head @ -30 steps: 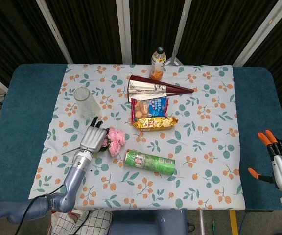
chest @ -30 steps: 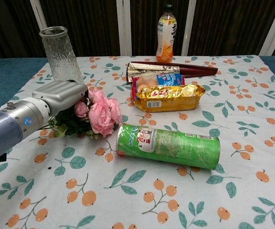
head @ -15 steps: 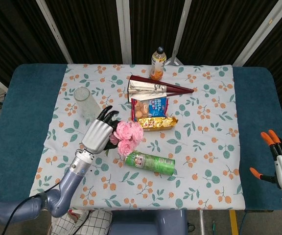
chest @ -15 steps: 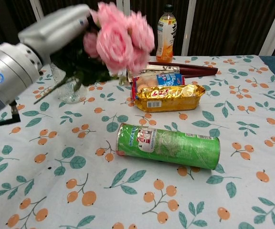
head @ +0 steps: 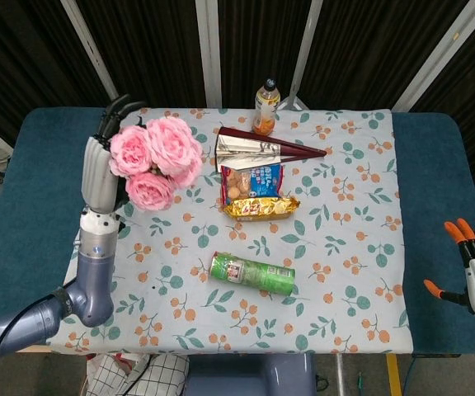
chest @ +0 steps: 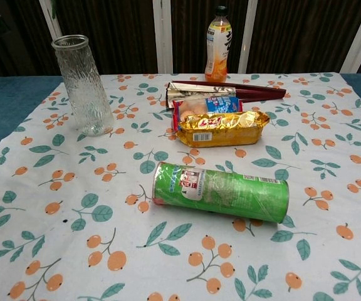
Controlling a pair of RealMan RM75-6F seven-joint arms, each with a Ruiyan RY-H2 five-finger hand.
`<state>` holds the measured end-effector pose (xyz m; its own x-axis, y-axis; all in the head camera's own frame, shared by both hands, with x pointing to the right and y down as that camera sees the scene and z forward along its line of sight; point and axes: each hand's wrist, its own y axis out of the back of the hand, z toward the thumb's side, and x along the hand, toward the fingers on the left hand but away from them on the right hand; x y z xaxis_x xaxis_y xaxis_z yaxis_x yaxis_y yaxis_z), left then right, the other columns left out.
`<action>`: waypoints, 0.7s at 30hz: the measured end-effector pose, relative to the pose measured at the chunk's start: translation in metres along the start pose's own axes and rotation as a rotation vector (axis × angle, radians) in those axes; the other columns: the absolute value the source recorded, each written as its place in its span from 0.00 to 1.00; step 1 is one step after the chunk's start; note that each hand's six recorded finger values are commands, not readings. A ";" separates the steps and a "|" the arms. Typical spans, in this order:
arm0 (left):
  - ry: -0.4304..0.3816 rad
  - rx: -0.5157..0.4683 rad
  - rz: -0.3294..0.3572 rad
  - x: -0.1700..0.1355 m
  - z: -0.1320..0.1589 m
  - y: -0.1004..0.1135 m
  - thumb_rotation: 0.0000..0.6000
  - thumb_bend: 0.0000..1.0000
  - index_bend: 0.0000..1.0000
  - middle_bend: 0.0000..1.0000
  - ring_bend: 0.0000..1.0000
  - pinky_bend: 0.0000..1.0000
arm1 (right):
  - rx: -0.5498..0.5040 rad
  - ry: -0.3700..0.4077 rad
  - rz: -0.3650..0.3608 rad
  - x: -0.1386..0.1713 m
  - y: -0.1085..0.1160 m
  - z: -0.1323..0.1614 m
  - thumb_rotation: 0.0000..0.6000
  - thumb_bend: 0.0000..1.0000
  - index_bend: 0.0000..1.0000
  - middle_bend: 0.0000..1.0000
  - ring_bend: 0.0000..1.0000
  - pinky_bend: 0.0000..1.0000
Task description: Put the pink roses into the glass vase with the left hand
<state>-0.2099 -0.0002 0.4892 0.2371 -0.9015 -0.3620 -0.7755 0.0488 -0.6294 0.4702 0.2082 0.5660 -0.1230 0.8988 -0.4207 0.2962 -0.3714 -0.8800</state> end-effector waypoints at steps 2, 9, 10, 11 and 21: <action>0.021 -0.013 0.021 0.007 -0.009 0.003 1.00 0.45 0.45 0.57 0.20 0.13 | 0.002 -0.007 0.001 -0.001 -0.001 -0.002 1.00 0.15 0.13 0.00 0.00 0.00; 0.062 -0.014 0.057 0.026 -0.034 -0.002 1.00 0.45 0.45 0.56 0.20 0.13 | 0.004 -0.035 -0.005 -0.004 0.000 -0.008 1.00 0.15 0.13 0.00 0.00 0.00; 0.063 -0.006 0.055 0.026 -0.037 -0.004 1.00 0.45 0.45 0.56 0.20 0.13 | 0.004 -0.038 -0.008 -0.005 0.000 -0.009 1.00 0.15 0.13 0.00 0.00 0.00; 0.064 0.000 0.054 0.027 -0.039 -0.006 1.00 0.45 0.45 0.56 0.20 0.13 | 0.004 -0.039 -0.008 -0.005 0.000 -0.010 1.00 0.15 0.13 0.00 0.00 0.00; 0.118 0.009 0.079 0.022 -0.073 -0.029 1.00 0.45 0.45 0.56 0.20 0.13 | 0.002 -0.051 -0.015 -0.006 0.001 -0.013 1.00 0.15 0.13 0.00 0.00 0.00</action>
<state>-0.2246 -0.0529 0.5498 0.1050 -0.9390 -0.3275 -0.7833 0.1248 -0.6090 0.4833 0.2054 0.5707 -0.1757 0.8910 -0.4185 0.2925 -0.3587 -0.8865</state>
